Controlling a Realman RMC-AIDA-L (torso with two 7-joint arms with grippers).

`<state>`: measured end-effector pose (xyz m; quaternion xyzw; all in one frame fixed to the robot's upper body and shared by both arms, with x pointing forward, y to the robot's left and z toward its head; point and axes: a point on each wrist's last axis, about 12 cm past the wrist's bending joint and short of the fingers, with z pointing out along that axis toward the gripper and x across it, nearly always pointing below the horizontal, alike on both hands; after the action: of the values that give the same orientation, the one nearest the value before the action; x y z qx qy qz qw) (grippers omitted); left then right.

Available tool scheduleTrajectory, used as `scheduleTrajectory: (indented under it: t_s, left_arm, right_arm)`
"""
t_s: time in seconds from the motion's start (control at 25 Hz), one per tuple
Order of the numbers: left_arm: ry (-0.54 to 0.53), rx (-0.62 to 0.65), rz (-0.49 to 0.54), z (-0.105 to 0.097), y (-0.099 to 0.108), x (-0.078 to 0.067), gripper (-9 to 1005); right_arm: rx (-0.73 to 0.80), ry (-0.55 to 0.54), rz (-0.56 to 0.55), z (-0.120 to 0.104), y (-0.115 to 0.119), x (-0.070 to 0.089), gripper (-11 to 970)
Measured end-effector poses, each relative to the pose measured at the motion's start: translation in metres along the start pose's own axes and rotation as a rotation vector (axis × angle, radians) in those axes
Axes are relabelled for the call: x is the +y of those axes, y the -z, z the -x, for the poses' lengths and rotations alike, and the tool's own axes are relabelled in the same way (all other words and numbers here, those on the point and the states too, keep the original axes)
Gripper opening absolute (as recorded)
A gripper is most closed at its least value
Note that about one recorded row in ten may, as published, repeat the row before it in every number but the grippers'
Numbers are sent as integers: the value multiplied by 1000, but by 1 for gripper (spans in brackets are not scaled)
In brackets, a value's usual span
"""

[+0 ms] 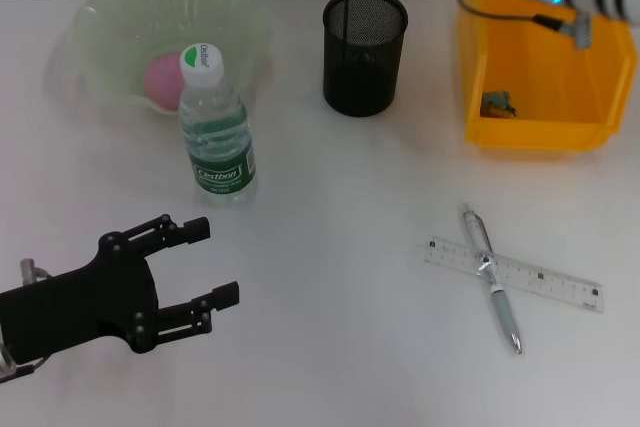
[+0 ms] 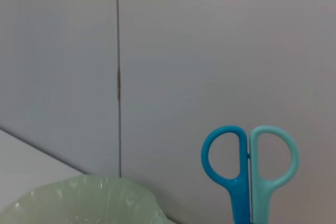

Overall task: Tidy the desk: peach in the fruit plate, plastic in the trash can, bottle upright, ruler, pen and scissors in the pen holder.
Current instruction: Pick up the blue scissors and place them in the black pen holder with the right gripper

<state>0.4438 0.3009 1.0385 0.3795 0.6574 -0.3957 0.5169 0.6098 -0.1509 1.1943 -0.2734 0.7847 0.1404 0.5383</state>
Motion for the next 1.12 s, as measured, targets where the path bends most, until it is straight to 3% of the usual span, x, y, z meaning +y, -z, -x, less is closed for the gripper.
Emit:
scheduleTrajectory:
  t_s: [0.28,0.56,1.12]
  left_arm:
    - [3,0,4,-1,0,0,802]
    - [3,0,6,-1,-1,-1,802]
    - [-1,1,10,-2,0,-2,802]
  right_arm:
    - [-51,66,-29,-30,-31,20,198]
    - [-26,91,-65,-50,-53,18,202]
    - [-3,78,-66,-62,-58,21,212]
